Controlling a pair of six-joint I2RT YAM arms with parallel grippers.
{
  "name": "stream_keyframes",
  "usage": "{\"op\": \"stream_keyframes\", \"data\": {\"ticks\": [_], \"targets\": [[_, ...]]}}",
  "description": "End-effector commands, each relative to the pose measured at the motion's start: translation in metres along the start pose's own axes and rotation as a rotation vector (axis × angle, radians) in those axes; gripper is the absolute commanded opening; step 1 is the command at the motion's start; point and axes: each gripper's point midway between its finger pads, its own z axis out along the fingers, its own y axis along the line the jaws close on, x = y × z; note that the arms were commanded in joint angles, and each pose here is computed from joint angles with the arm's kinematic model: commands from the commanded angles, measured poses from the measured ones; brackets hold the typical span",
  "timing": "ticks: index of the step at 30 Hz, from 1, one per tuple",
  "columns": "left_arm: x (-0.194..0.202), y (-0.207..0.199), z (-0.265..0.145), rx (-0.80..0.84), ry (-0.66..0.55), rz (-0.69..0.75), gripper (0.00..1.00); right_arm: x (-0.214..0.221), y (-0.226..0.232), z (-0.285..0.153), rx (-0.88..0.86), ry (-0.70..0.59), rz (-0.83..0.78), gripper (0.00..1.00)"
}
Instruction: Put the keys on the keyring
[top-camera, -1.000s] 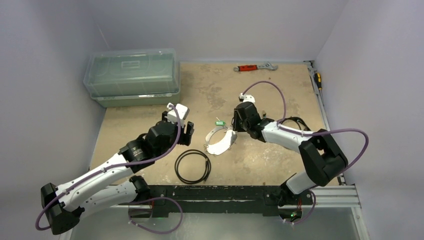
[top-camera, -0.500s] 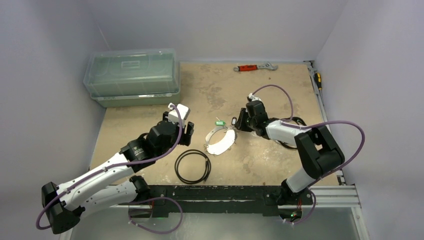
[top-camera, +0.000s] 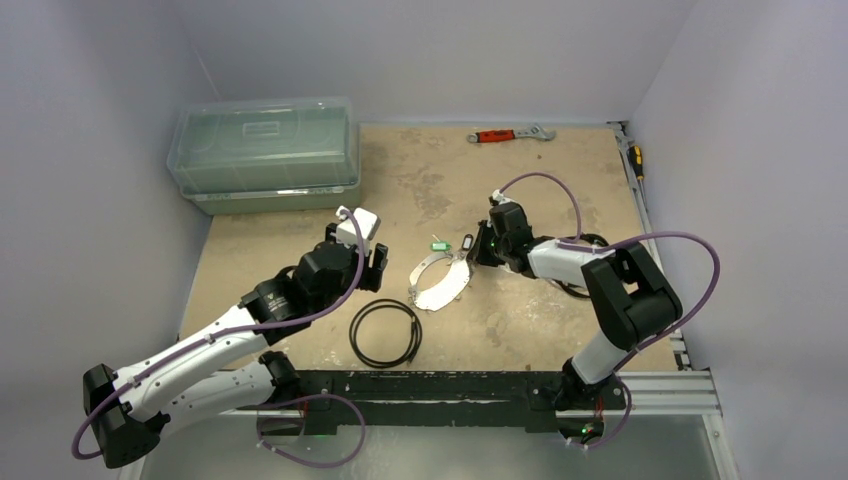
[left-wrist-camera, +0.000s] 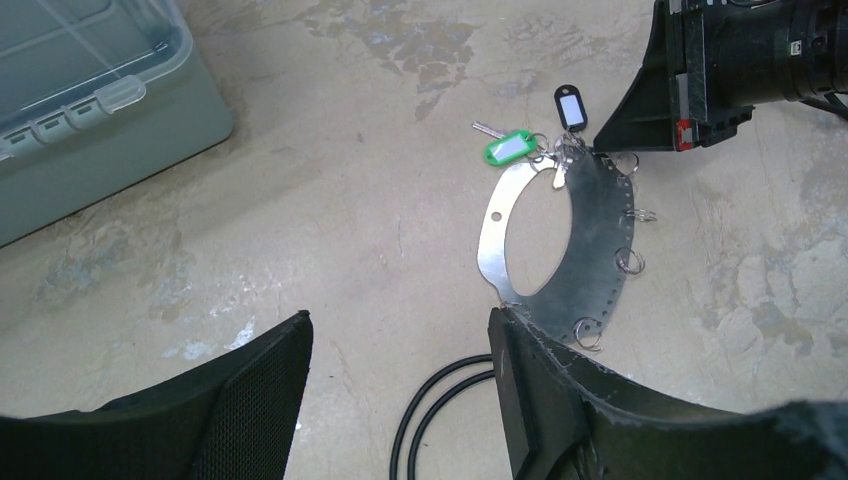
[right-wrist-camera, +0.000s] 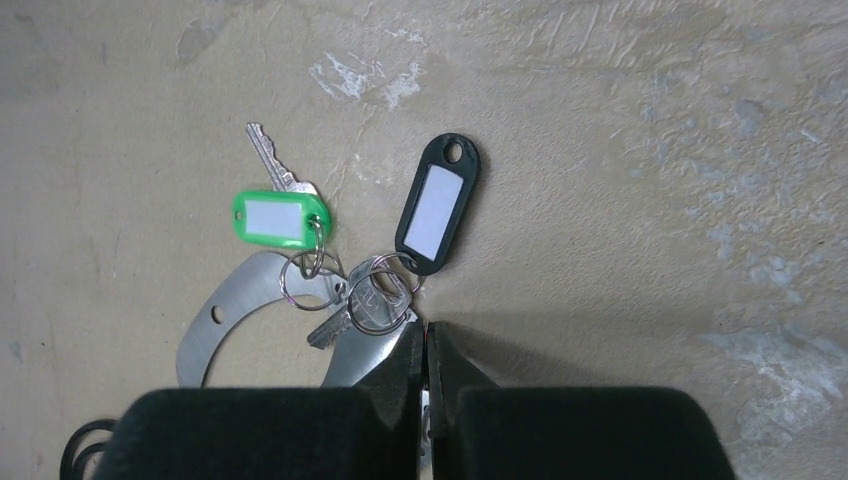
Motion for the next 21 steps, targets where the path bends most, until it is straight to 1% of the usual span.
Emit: {"op": "stream_keyframes", "data": {"ticks": [1, 5, 9, 12, 15, 18, 19, 20, 21], "targets": [[-0.006, 0.001, -0.003, 0.000, -0.021, 0.017, 0.64, -0.012, 0.011, -0.004, -0.038, -0.030, -0.027, 0.00], [-0.010, -0.002, -0.005, 0.020, -0.037, 0.013, 0.64, -0.028, 0.027, -0.019, -0.084, -0.036, -0.121, 0.00], [-0.018, -0.008, -0.010, 0.072, -0.078, 0.007, 0.64, -0.045, 0.048, -0.046, -0.154, -0.056, -0.231, 0.00], [-0.033, -0.018, -0.019, 0.142, -0.144, -0.002, 0.65, -0.054, 0.070, -0.072, -0.246, -0.059, -0.319, 0.00], [-0.049, -0.031, -0.027, 0.226, -0.221, -0.011, 0.68, -0.060, 0.099, -0.102, -0.365, -0.068, -0.413, 0.00], [-0.061, -0.044, -0.032, 0.309, -0.288, -0.005, 0.74, -0.063, 0.133, -0.137, -0.473, -0.106, -0.524, 0.00], [-0.064, -0.049, -0.034, 0.338, -0.305, 0.007, 0.79, -0.062, 0.144, -0.148, -0.507, -0.117, -0.562, 0.00], [-0.067, -0.053, -0.037, 0.365, -0.323, 0.028, 0.86, -0.060, 0.152, -0.157, -0.535, -0.124, -0.593, 0.00], [-0.070, -0.057, -0.039, 0.390, -0.337, 0.057, 0.91, -0.058, 0.160, -0.167, -0.571, -0.130, -0.622, 0.00]]}}
